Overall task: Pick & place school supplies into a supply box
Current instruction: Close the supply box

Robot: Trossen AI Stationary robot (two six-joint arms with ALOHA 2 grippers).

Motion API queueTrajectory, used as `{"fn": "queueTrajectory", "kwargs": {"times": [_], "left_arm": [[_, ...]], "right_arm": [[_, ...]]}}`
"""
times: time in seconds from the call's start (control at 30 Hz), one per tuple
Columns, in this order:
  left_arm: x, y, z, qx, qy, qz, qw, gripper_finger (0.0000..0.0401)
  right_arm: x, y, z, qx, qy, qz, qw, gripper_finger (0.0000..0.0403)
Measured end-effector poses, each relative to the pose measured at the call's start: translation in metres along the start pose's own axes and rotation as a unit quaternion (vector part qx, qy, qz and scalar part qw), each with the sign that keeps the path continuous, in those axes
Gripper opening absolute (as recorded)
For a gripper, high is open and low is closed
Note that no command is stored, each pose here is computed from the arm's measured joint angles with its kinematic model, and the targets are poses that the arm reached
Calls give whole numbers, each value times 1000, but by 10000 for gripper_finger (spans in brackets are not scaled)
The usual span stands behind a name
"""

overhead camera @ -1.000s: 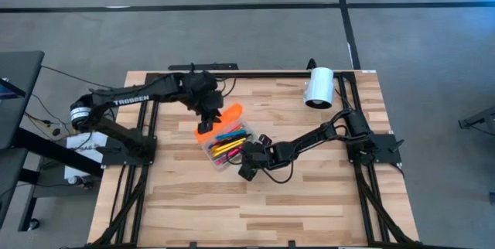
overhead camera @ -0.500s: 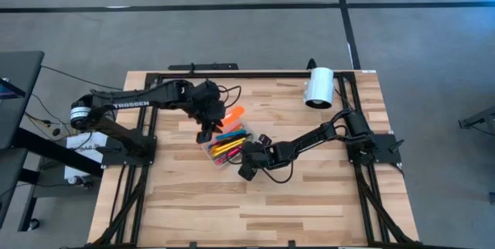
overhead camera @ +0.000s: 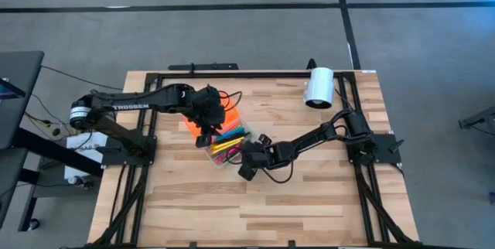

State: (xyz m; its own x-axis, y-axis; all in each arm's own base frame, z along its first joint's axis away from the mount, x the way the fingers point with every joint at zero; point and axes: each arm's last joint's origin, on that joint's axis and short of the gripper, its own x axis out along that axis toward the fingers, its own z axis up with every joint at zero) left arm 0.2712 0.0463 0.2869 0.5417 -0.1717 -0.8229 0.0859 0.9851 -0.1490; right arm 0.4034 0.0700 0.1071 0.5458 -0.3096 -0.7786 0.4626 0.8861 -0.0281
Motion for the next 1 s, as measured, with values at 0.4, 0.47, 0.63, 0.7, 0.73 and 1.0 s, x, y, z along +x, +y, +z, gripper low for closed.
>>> {"fn": "queueTrajectory", "kwargs": {"times": [0.4, 0.47, 0.63, 0.7, 0.73, 1.0], "left_arm": [[-16, 66, -47, -128, 108, 194, 967, 109], [-15, 79, -56, -138, 104, 208, 963, 109], [-19, 104, -78, -163, 118, 249, 947, 109], [-22, 112, -85, -171, 124, 256, 943, 109], [-23, 115, -89, -174, 128, 258, 942, 109], [-12, 124, -126, -65, 201, 218, 953, 109]], "right_arm": [[0, 0, 1, 1, -2, 3, 1000, 168], [0, 0, 1, 1, -2, 4, 1000, 168], [0, 1, 1, -1, -2, 4, 1000, 168], [0, 1, 1, -3, -2, 4, 1000, 168], [0, 1, 1, -4, -2, 4, 1000, 168], [0, 1, 1, -17, -2, 4, 1000, 168]]}}
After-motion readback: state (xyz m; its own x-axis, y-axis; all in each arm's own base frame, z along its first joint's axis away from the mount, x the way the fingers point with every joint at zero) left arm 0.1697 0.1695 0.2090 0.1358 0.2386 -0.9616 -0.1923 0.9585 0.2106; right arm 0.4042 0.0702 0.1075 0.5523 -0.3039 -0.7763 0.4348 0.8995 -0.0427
